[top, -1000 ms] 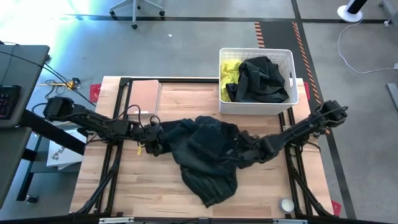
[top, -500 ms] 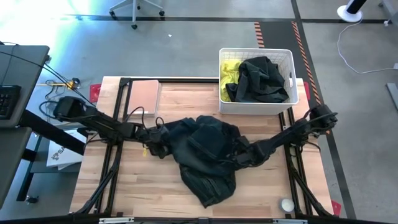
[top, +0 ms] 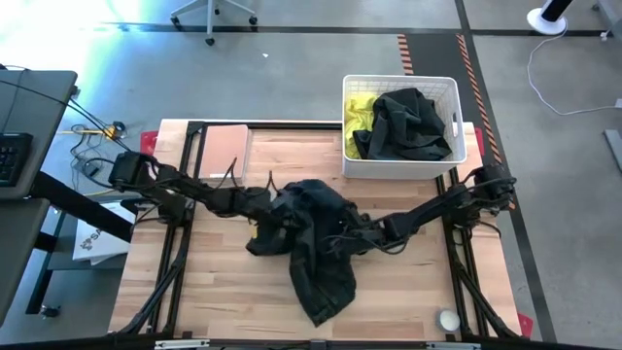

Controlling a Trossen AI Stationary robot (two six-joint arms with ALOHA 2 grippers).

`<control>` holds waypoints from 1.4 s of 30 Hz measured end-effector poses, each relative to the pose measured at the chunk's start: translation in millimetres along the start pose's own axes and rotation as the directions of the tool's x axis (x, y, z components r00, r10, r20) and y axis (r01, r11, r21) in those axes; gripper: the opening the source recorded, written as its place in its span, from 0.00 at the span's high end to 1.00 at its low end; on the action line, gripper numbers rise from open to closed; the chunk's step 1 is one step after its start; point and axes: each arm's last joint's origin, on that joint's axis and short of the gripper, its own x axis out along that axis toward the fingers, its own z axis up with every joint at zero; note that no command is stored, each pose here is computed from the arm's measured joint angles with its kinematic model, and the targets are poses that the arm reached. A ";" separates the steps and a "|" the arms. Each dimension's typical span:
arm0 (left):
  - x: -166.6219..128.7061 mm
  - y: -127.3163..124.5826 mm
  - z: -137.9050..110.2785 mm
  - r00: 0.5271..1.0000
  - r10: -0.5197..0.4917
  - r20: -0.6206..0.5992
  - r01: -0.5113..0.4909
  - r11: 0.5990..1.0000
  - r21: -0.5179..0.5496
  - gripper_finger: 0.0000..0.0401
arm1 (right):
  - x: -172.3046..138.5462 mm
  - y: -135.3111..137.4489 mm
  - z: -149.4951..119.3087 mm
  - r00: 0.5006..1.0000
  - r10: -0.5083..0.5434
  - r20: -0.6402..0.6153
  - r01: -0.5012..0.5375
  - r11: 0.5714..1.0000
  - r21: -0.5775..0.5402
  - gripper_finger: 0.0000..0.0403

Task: Sort clothes
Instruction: Put the dark blue jeans into the white laundry bin

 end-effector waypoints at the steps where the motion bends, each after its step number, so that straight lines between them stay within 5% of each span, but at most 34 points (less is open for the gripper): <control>1: 1.2 -3.4 8.3 1.000 -0.026 0.017 0.025 0.999 0.021 1.00 | -1.4 2.8 2.2 0.999 0.021 0.023 -0.021 1.000 -0.012 0.20; 12: 4.5 -36.9 76.7 0.953 -0.244 0.179 0.200 0.952 0.234 1.00 | -87.7 40.6 31.1 0.946 0.170 0.276 -0.149 0.984 -0.098 0.20; 19: 4.8 -40.1 80.4 0.948 -0.261 0.182 0.209 0.942 0.263 1.00 | -142.6 76.4 55.9 0.930 0.149 0.335 -0.072 0.970 -0.231 0.21; 24: 12.2 -32.7 73.1 0.963 -0.212 0.167 0.180 0.965 0.188 1.00 | -166.4 98.5 75.1 0.897 0.090 0.433 0.001 0.979 -0.205 0.21; 30: 4.9 -39.6 148.2 0.916 -0.301 0.264 0.231 0.936 0.265 1.00 | -183.6 107.6 114.9 0.863 0.046 0.504 0.111 0.954 -0.277 0.21; 35: 2.0 -38.9 162.9 0.965 -0.214 0.150 0.160 0.937 0.310 1.00 | -181.9 100.3 126.5 0.915 0.043 0.401 0.110 0.930 -0.352 0.21; 42: 4.2 -36.2 139.6 0.999 -0.025 -0.028 0.033 0.949 0.313 1.00 | -194.7 95.6 94.1 0.966 0.006 0.259 0.092 0.927 -0.364 0.21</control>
